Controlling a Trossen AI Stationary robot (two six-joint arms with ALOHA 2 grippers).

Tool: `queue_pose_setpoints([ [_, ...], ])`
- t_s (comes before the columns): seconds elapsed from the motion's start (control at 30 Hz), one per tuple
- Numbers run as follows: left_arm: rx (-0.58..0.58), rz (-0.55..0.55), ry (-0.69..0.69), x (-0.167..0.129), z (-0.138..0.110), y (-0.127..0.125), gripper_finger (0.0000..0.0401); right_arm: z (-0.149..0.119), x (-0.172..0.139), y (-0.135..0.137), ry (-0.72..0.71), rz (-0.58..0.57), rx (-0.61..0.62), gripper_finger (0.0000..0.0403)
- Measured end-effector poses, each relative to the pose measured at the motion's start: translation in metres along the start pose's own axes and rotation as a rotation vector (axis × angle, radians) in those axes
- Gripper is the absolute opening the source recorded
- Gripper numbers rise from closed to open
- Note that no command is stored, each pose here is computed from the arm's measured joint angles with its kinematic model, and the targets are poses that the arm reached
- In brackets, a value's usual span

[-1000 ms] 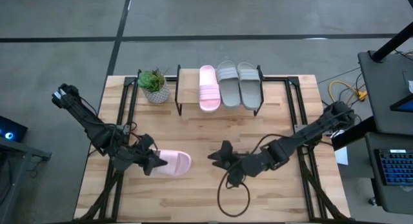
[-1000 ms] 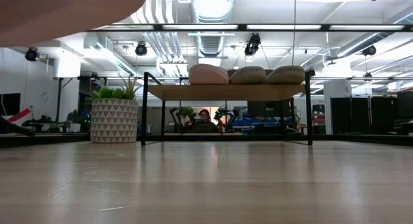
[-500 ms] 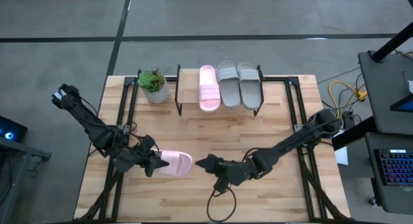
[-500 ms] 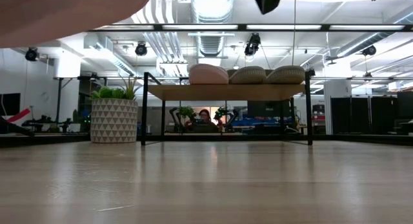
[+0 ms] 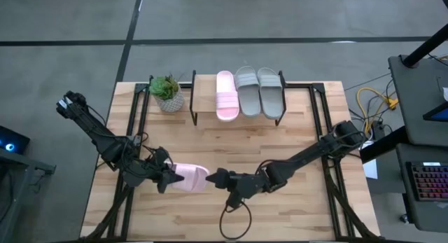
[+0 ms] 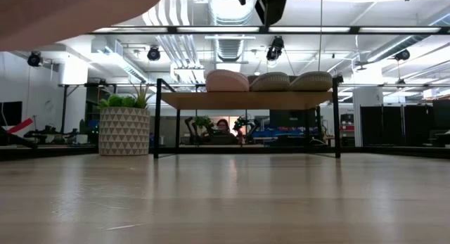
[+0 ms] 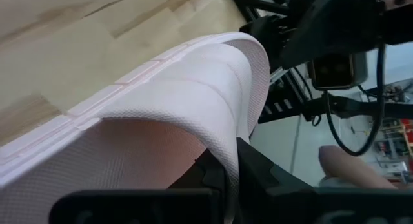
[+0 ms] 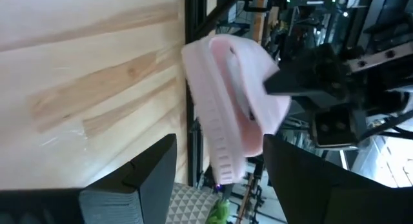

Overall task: Pick and place slides into the shelf
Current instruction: Put the pink slides on the shelf

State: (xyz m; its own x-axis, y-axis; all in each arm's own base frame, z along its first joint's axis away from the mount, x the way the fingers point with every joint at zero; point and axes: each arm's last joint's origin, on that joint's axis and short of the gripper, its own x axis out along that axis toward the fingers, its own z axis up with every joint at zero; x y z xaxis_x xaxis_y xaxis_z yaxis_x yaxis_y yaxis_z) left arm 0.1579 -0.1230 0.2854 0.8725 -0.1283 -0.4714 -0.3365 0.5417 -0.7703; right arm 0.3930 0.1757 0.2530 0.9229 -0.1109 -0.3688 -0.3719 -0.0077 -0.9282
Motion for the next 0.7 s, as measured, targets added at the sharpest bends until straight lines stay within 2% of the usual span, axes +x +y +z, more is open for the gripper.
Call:
queue_pose_setpoints([
  [0.4,0.045,-0.045,-0.092,0.0029,0.0052,-0.0064,0.0,-0.004,0.003,-0.0019,-0.027,-0.005,0.012,0.0221],
  [0.7,0.045,-0.052,-0.088,0.0053,0.0049,-0.0076,0.0,-0.0081,0.0052,-0.0032,-0.018,-0.01,0.019,0.0221],
])
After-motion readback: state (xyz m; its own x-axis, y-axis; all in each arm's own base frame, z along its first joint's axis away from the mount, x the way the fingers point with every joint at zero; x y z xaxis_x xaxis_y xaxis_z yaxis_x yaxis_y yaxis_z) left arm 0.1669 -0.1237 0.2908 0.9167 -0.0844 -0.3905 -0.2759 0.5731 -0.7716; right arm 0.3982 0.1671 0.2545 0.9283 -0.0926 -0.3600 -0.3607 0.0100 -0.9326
